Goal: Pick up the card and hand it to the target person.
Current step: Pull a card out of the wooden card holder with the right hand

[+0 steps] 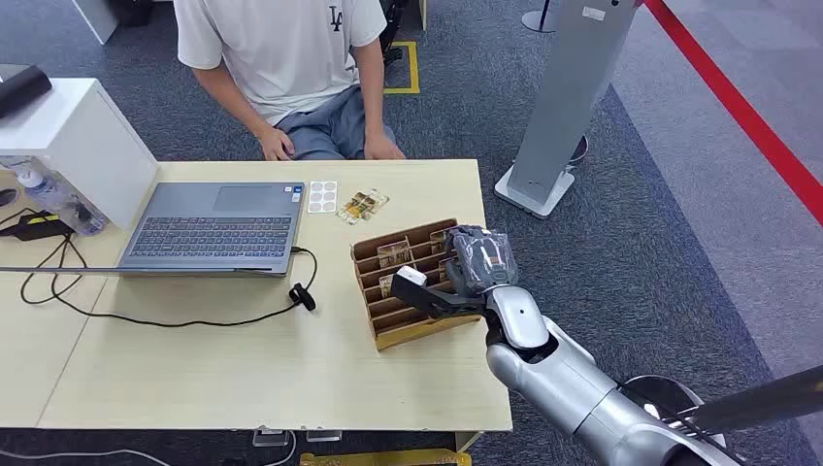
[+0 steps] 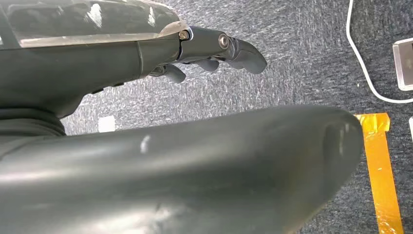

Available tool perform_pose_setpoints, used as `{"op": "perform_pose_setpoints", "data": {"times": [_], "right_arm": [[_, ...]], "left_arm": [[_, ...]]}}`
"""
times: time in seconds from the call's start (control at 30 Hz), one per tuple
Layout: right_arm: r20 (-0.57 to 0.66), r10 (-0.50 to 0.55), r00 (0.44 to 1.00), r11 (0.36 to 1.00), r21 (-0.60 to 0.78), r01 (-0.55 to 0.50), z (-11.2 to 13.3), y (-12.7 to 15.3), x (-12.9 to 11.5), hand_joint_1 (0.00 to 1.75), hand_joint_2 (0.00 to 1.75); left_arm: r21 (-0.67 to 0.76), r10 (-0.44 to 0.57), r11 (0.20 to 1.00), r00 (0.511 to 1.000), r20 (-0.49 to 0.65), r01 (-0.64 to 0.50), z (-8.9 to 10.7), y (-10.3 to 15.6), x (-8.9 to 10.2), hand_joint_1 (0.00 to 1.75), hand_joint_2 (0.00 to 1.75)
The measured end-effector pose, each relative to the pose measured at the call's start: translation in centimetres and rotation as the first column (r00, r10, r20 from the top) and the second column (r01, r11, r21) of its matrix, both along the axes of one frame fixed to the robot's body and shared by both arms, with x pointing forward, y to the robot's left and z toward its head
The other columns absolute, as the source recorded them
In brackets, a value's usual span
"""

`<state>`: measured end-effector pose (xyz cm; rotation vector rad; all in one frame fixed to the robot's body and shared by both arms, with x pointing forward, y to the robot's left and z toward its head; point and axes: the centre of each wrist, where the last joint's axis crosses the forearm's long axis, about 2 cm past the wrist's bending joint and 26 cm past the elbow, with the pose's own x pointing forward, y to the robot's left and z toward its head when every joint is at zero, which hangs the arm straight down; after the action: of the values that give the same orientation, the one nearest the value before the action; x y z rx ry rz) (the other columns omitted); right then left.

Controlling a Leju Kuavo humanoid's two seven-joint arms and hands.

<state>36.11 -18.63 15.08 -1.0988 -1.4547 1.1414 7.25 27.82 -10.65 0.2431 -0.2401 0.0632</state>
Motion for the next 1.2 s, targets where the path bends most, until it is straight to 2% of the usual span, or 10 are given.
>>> {"op": "perform_pose_setpoints", "data": {"times": [0.2,0.4,0.53,1.1,1.2], "right_arm": [[-0.007,-0.025,1.0,1.0,-0.007,0.024,-0.3,-0.9,-0.1,0.97,1.75],[-0.018,-0.036,0.999,0.999,-0.015,0.036,-0.6,-1.6,-0.3,0.9,1.75],[-0.027,-0.039,0.999,0.999,-0.019,0.039,-0.8,-1.8,-0.4,0.98,1.75],[-0.045,-0.002,0.999,1.0,0.001,0.002,-1.2,-1.5,-0.8,0.73,1.75],[-0.047,0.001,0.999,1.0,0.006,0.0,-1.2,-1.4,-0.8,0.76,1.75]], "left_arm": [[0.0,-0.007,1.0,1.0,0.001,0.007,0.0,0.0,0.0,0.0,0.0],[0.0,-0.013,1.0,1.0,0.002,0.013,0.0,-0.1,0.0,0.0,0.0],[0.0,-0.016,1.0,1.0,0.002,0.016,0.0,-0.1,0.0,0.0,0.0],[-0.007,-0.016,1.0,1.0,0.005,0.016,0.0,-0.1,0.2,0.0,0.0],[-0.007,-0.013,1.0,1.0,0.006,0.013,0.0,-0.1,0.2,0.0,0.0]]}}
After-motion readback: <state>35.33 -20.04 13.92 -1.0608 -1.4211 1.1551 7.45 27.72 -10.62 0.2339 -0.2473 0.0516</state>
